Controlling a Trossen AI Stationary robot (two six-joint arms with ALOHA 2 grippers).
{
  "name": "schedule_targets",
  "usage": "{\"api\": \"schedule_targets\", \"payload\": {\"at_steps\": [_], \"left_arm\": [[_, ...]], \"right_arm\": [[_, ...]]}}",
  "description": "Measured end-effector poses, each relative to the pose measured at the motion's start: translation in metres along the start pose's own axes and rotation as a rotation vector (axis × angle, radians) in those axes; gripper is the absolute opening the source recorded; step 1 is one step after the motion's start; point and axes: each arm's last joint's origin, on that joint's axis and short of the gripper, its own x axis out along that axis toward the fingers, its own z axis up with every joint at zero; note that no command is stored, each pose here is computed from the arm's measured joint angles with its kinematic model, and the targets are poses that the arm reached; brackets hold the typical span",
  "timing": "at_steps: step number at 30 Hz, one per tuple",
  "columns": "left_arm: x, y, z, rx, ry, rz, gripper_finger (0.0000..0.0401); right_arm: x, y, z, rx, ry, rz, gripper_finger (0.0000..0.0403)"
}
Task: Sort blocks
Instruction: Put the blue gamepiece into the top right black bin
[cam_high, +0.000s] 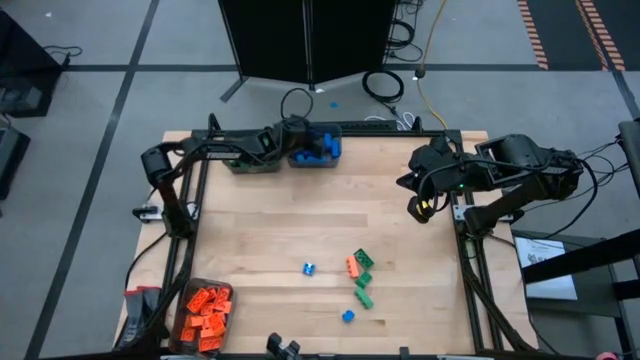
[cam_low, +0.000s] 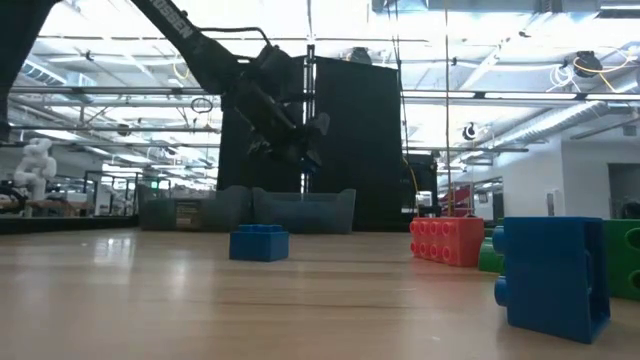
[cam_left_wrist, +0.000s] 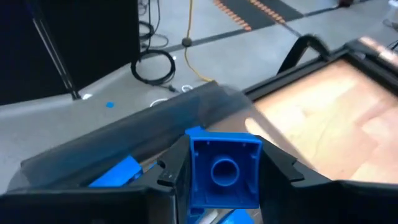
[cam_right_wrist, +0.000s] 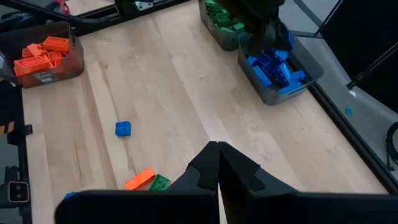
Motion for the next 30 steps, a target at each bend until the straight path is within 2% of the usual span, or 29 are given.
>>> {"api": "schedule_targets", "payload": {"at_steps": [2,6,10,15,18,21,25,30], "left_arm": [[0.003,0.001,-0.004,0.004,0.017,0.006,0.0129],[0.006,0.001,-0.009,0.026,0.054,-0.002,0.0189],[0.006,0.0,-0.008,0.109,0.043,-0.02,0.0242],[0.0,-0.004,-0.004,0.126,0.042,-0.083,0.0274],[-0.015,-0.012,0.004,0.12,0.072,-0.227,0.0277],[-0.039,-0.028,0.008,0.22,0.14,-0.43,0.0277],[-0.075,-0.056,-0.009,0.383,0.294,-0.641,0.0278],[-0.117,-0.099,-0.046,0.639,0.398,-0.809,0.0278]], "right_arm": [[0.0,0.0,0.0,0.0,0.0,0.0,0.0],[0.0,0.0,0.0,0.0,-0.001,-0.002,0.0],[0.0,0.0,0.0,0.0,-0.001,-0.002,0.0],[0.0,0.0,0.0,0.0,-0.001,-0.002,0.0],[0.0,0.0,0.0,-0.002,-0.001,-0.002,0.0],[0.0,0.0,0.0,-0.01,-0.001,-0.001,0.0],[0.0,0.0,0.0,-0.028,-0.001,-0.001,0.0],[0.0,0.0,0.0,-0.03,-0.001,-0.001,0.0]]}}
